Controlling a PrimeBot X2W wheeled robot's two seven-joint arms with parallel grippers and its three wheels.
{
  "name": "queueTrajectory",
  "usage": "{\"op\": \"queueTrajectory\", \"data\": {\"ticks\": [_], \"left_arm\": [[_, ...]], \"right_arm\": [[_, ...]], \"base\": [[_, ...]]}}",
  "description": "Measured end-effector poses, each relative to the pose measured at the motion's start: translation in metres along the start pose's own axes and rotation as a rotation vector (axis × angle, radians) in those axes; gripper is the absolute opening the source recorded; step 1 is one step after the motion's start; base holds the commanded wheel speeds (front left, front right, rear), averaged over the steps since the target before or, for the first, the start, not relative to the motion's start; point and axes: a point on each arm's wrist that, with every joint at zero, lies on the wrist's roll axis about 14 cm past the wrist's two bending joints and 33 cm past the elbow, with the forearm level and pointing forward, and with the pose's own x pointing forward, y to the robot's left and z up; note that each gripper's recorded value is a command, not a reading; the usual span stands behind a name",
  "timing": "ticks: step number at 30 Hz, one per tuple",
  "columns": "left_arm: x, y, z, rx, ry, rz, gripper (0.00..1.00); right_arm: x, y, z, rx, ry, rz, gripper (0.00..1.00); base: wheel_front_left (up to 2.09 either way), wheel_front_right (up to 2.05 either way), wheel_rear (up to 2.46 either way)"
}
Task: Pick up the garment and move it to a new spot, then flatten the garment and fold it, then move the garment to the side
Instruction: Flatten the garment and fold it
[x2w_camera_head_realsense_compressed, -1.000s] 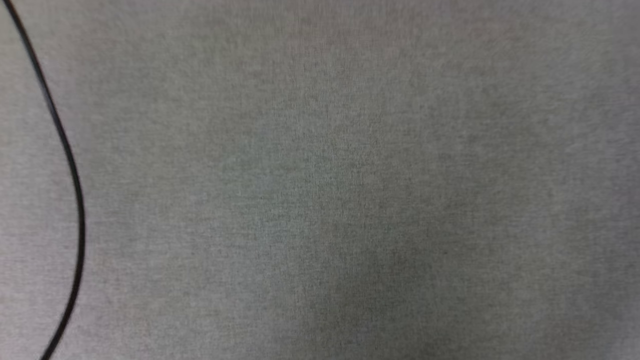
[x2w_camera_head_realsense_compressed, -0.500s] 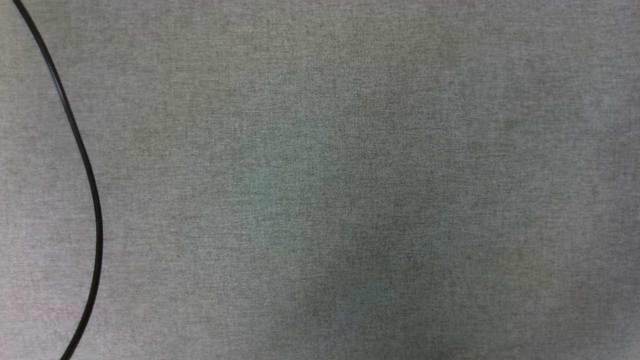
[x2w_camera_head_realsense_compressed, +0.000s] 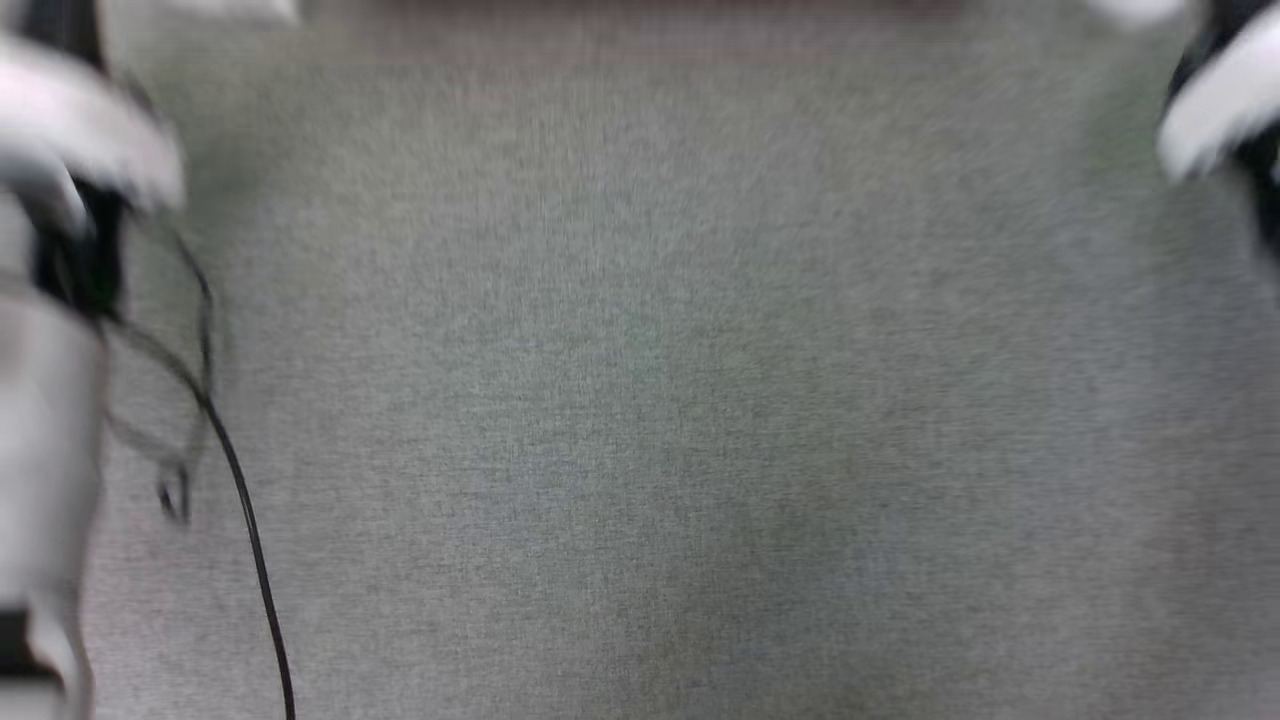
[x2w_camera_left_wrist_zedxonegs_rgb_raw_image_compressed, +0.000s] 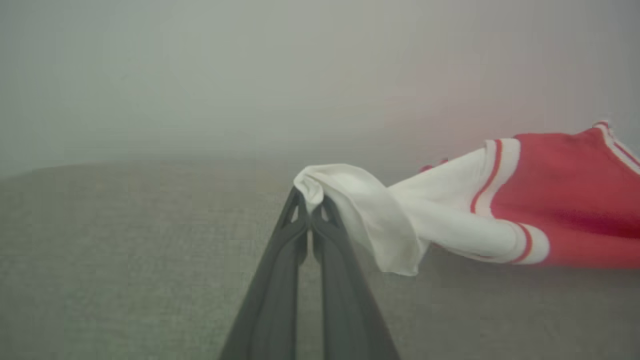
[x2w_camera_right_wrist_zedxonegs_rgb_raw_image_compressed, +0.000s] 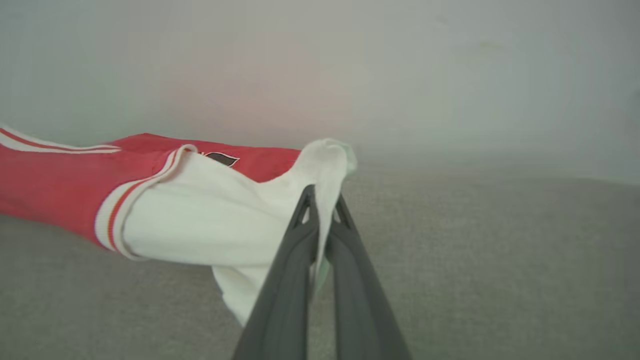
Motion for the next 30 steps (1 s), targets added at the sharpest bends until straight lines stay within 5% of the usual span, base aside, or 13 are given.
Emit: {"op": "queueTrajectory", "data": {"ticks": [15,30], "left_arm": [[-0.169,0.010,-0.055,-0.114,0.144,0.097,0.00],[-0.310,0.015,-0.091,-0.225,0.303,0.257,0.00]], "right_arm": [[-0.157,-0.012,-0.068,0.238,0.098,-0.115,0.00],[-0.281,0.013,-0.132,0.412,0.206,-0.212,0.00]], "base": [[0.00,0.00,0.00],[0.00,0.00,0.00]]}}
